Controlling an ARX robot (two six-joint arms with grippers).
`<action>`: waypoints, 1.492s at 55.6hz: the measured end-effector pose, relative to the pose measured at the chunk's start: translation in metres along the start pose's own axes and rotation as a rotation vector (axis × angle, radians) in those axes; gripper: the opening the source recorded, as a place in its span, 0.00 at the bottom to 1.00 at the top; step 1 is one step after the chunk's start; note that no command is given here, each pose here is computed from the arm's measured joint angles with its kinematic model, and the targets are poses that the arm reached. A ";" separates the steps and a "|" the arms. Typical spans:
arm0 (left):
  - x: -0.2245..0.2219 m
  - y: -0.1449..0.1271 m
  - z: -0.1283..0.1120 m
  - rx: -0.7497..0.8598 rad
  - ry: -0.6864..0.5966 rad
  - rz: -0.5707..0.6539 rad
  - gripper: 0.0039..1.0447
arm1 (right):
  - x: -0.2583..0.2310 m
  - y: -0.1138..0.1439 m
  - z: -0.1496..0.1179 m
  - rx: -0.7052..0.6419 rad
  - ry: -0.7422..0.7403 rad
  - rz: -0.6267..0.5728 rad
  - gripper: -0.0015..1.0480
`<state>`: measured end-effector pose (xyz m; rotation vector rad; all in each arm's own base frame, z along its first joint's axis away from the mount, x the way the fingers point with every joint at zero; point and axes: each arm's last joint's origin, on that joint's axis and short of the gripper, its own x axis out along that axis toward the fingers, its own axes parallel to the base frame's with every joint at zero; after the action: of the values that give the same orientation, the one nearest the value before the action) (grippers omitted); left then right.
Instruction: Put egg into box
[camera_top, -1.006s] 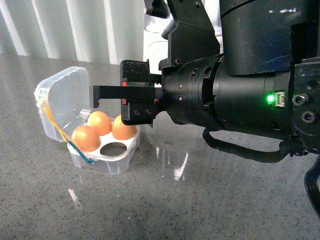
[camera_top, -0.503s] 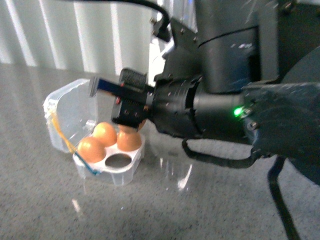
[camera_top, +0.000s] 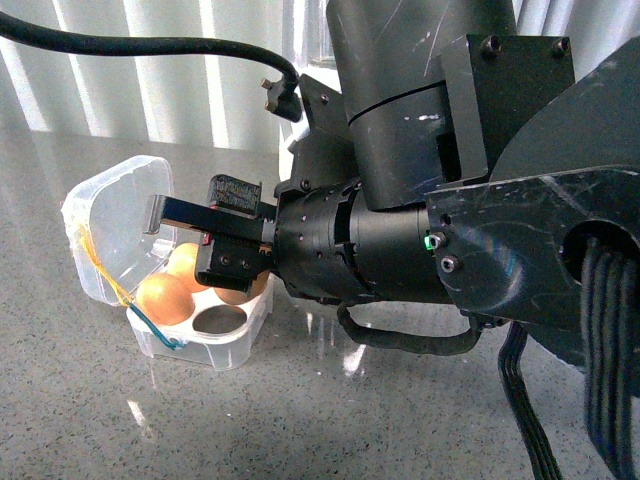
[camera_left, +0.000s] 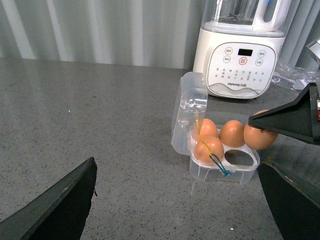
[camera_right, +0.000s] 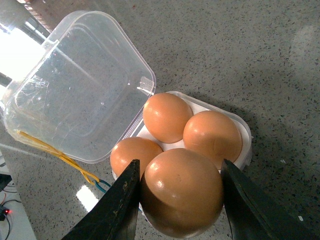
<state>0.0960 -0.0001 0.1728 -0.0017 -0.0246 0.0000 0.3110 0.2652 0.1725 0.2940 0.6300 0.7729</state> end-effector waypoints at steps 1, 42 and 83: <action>0.000 0.000 0.000 0.000 0.000 0.000 0.94 | 0.000 0.000 0.000 0.000 0.000 0.000 0.39; 0.000 0.000 0.000 0.000 0.000 0.000 0.94 | -0.004 0.000 0.008 -0.003 0.000 0.016 0.93; 0.000 0.000 0.000 0.000 0.000 0.000 0.94 | -0.154 -0.076 0.036 -0.110 -0.431 -0.703 0.93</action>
<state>0.0960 -0.0001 0.1728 -0.0017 -0.0246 0.0000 0.2918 0.1008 0.2299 0.1136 0.2449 0.0560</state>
